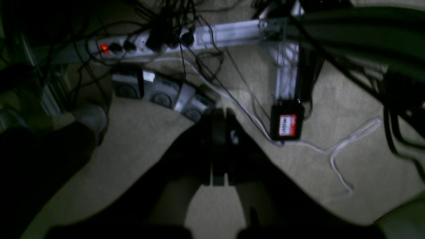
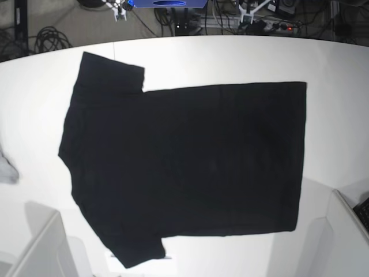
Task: Fold the T-shirt properly
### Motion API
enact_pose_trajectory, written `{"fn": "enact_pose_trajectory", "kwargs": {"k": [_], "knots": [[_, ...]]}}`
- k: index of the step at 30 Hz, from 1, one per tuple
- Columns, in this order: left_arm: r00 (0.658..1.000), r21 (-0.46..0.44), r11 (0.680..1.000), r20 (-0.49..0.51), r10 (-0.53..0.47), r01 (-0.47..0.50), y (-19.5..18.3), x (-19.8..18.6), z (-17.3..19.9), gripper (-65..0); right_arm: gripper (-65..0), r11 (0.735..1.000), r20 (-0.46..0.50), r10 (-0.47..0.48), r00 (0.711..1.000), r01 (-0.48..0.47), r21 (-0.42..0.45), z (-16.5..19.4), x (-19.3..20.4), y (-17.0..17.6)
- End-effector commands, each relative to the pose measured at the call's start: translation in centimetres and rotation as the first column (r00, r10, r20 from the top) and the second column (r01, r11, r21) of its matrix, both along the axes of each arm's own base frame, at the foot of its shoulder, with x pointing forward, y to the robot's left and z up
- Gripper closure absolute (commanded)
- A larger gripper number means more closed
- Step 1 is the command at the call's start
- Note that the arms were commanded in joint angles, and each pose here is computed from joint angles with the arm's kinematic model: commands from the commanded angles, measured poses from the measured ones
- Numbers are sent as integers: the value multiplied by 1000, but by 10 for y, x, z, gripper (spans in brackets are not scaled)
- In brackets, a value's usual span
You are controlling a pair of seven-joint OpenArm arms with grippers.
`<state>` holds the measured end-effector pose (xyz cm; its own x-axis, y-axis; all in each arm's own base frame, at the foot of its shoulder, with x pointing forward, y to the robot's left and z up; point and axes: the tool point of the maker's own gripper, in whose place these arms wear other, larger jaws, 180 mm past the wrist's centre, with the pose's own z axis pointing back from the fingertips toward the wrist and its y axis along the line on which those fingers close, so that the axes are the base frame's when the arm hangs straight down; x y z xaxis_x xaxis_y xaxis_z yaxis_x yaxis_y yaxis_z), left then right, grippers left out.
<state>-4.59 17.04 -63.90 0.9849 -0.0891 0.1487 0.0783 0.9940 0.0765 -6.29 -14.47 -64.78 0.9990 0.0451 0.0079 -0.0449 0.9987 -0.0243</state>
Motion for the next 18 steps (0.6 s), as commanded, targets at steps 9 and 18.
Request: {"fn": "enact_pose_trajectory", "kwargs": {"k": [9,18], "knots": [[997,48,998,57,-45,42,34,-13,26,0,0,999,92,-41,995,41,6,27,-12,1],[973,62,992,198,-120,109,43,-1,81,0,0,985,122,-172,977,167,53,73,-11,-7]]}}
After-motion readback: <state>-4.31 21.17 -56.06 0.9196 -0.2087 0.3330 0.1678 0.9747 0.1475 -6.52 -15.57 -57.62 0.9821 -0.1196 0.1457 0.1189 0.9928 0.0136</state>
